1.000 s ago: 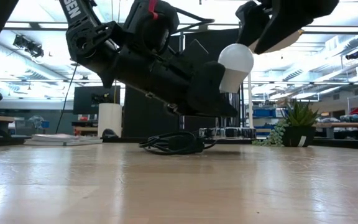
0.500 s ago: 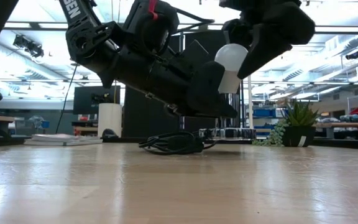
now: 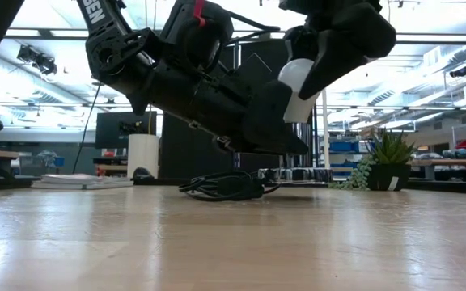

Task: Screw lightbulb
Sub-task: Insert the lightbulb into the lamp

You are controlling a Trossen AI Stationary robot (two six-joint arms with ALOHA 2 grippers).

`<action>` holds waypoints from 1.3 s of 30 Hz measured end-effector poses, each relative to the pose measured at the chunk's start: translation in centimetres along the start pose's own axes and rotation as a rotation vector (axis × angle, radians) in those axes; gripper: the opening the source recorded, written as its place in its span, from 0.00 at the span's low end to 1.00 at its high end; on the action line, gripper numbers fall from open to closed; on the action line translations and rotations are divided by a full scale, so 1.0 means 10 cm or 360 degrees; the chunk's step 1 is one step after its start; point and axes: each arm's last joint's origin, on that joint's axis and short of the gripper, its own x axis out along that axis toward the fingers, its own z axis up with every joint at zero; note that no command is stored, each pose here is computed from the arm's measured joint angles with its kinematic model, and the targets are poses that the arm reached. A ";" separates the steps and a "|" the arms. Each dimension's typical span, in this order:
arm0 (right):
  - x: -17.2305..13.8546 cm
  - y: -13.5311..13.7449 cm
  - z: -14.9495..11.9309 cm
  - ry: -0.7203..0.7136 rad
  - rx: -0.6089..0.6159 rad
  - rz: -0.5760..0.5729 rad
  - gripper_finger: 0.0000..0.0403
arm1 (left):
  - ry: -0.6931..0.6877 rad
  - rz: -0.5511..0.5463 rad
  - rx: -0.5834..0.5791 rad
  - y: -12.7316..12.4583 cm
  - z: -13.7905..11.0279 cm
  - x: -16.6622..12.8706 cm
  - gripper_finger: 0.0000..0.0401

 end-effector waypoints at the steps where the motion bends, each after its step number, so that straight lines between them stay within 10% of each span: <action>1: 0.00 -0.01 0.00 -0.0001 -0.0001 0.0015 0.87 | 0.0002 -0.0015 0.0025 0.00 0.00 0.00 0.46; 13: 0.04 -0.11 -0.03 -0.0014 0.0179 0.0207 0.73 | 0.0004 -0.0041 0.0165 -0.01 0.00 0.00 0.46; 39: 0.08 -0.24 -0.08 0.0029 0.0523 0.0377 0.74 | 0.0022 -0.0100 0.0280 -0.10 -0.03 -0.04 0.48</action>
